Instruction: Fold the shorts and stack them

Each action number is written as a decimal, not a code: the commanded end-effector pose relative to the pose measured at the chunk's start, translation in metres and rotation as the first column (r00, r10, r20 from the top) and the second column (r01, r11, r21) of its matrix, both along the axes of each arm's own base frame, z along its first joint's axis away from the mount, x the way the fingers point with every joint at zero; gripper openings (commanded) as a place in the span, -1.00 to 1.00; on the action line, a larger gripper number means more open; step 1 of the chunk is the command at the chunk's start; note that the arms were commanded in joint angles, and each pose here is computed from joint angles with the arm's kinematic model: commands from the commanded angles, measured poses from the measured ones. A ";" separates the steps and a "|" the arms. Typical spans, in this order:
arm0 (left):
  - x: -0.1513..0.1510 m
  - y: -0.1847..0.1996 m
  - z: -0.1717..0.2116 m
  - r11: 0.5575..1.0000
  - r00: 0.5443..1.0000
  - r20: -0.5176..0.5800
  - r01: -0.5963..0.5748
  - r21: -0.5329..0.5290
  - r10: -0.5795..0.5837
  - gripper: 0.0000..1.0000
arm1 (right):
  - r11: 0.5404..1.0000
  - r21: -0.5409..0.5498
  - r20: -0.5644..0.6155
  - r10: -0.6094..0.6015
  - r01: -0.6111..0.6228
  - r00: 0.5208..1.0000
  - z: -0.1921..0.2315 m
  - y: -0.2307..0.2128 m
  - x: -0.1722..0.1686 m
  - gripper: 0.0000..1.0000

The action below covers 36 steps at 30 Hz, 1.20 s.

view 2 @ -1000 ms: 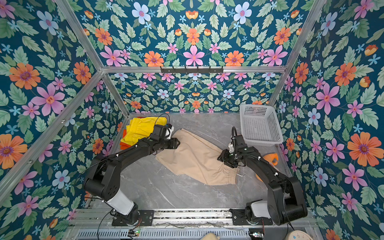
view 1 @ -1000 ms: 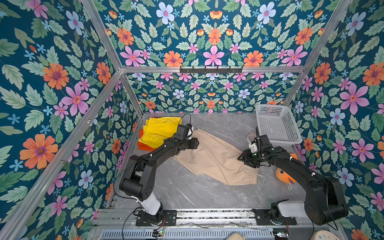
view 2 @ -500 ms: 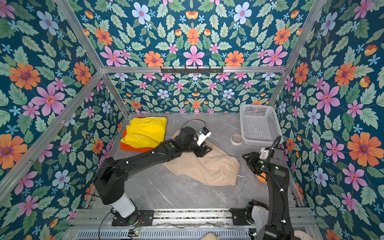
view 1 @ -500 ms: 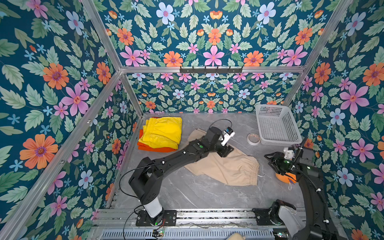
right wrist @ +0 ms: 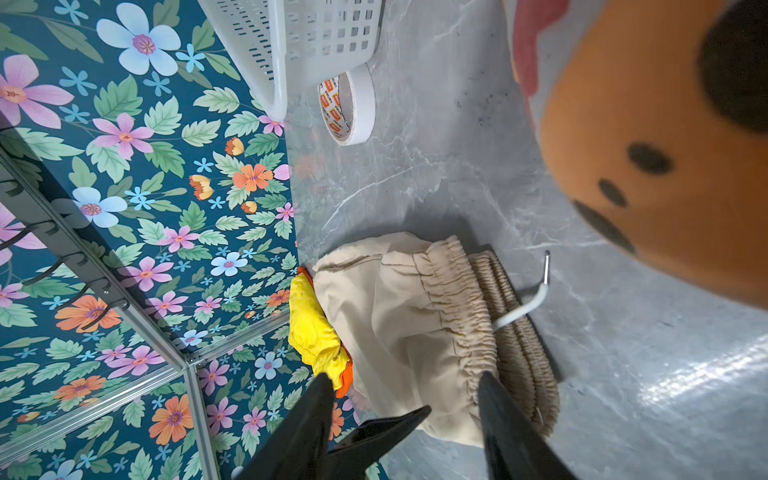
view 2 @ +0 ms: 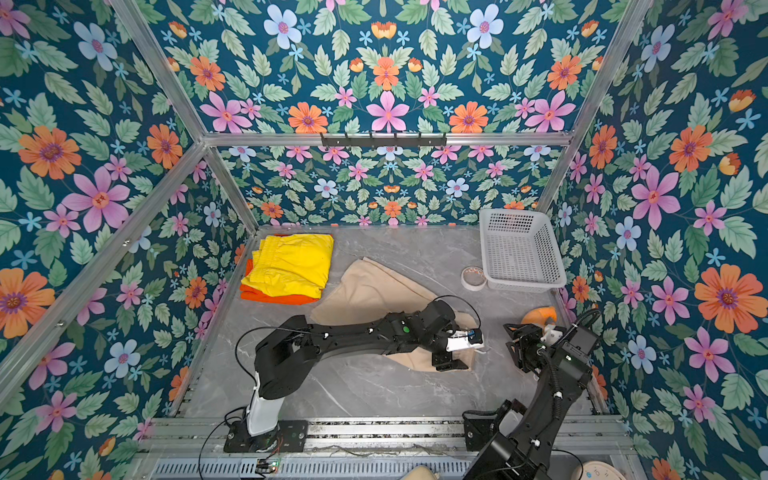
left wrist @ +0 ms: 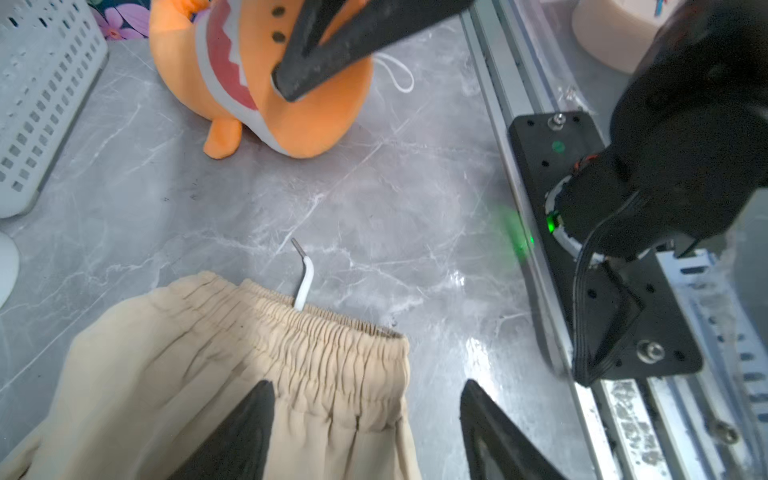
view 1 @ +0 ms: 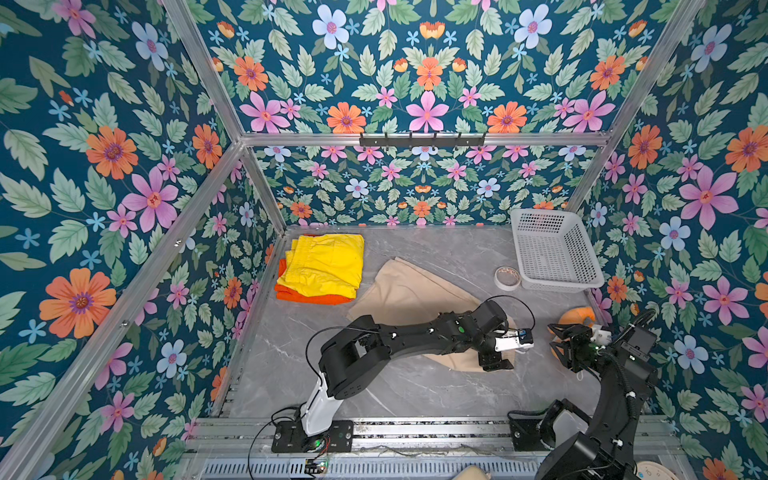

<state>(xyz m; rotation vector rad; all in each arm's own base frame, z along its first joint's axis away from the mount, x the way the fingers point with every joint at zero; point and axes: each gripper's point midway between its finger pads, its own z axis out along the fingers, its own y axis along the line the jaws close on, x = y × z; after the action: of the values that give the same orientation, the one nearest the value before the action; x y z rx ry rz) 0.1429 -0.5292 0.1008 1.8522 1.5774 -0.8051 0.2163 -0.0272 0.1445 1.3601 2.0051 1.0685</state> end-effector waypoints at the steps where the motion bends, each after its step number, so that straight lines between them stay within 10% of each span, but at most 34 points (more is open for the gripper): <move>1: -0.010 0.007 -0.015 0.997 0.997 0.020 0.070 0.029 -0.070 0.48 | 1.000 0.011 0.009 0.003 -0.003 1.000 0.002 0.001 0.001 0.13; 10: 0.010 0.006 -0.060 0.996 0.995 0.091 -0.034 0.085 0.027 0.47 | 0.999 0.031 -0.010 0.027 -0.027 1.000 -0.003 0.009 -0.005 0.18; 15: 0.022 0.008 -0.072 0.990 0.987 0.112 -0.126 0.069 0.118 0.07 | 0.997 0.067 -0.032 0.048 -0.046 0.998 -0.008 0.016 -0.010 0.22; 21: 0.027 0.009 -0.040 0.976 0.974 0.101 -0.196 -0.094 0.205 -0.33 | 0.980 0.158 -0.109 0.140 -0.122 0.984 -0.022 0.045 -0.018 0.37; 36: 0.040 0.018 -0.010 0.924 0.938 0.109 -0.295 -0.244 0.328 -0.45 | 0.935 0.325 -0.187 0.207 -0.138 0.960 -0.056 0.083 -0.001 0.47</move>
<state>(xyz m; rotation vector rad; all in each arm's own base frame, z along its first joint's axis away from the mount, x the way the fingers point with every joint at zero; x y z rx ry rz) 0.1742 -0.5065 0.0753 1.4900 1.5906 -0.6597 0.2064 0.0553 0.0870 1.5159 2.2547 1.3963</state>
